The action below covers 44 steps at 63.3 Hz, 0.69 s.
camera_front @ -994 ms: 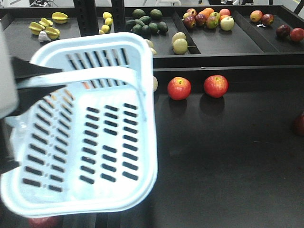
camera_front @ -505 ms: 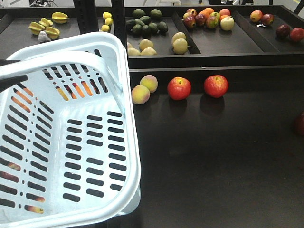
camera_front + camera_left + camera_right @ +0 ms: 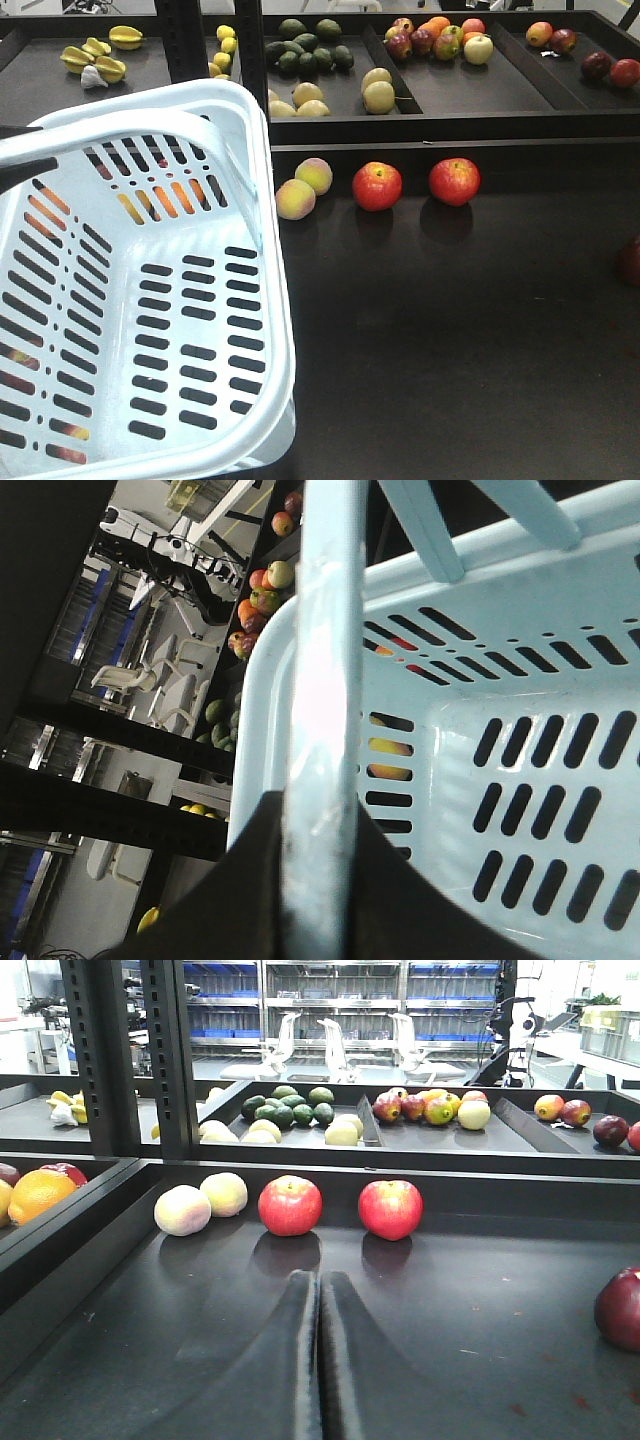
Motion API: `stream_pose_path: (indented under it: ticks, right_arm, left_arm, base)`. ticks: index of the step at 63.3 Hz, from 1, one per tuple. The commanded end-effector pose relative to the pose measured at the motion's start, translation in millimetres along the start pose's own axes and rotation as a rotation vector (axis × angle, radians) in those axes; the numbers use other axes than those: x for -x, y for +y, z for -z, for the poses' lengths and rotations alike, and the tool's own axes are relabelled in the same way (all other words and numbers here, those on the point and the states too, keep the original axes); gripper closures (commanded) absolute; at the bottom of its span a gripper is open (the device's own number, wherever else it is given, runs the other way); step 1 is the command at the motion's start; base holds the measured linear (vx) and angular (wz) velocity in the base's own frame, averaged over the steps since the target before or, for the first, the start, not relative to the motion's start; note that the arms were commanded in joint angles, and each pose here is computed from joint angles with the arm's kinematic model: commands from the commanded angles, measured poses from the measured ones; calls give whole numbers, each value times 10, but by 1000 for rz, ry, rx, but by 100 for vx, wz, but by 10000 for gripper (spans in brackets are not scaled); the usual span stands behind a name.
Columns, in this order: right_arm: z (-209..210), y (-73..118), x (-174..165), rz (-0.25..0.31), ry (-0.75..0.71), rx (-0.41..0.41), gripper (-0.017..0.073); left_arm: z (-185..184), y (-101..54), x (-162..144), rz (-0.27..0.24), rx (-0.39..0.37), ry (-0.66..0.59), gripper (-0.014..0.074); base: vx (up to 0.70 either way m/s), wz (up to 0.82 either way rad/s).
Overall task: Pick three apples into basket with both arms
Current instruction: 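Lift the light-blue basket by its handle with the left gripper, then hold the basket in the left gripper while the base backs away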
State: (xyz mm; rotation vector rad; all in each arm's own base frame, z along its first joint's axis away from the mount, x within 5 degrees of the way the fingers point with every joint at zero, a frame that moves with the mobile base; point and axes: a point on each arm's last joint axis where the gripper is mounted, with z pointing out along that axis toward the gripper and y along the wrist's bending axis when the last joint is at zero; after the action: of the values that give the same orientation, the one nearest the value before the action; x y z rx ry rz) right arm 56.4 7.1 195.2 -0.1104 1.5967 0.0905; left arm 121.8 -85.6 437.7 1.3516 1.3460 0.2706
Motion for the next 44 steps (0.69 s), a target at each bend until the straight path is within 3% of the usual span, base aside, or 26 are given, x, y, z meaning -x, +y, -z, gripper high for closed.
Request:
stream_pose_path:
  ticks: [1,44]
  right_arm:
    - [4,1,31,14,-74,0,568]
    - [4,1,31,14,-74,0,568]
  left_arm:
    - [86,148,107,16,109,-86,601]
    - [87,148,107,16,109,-86,601]
  base:
    - [0,0]
    - [0,0]
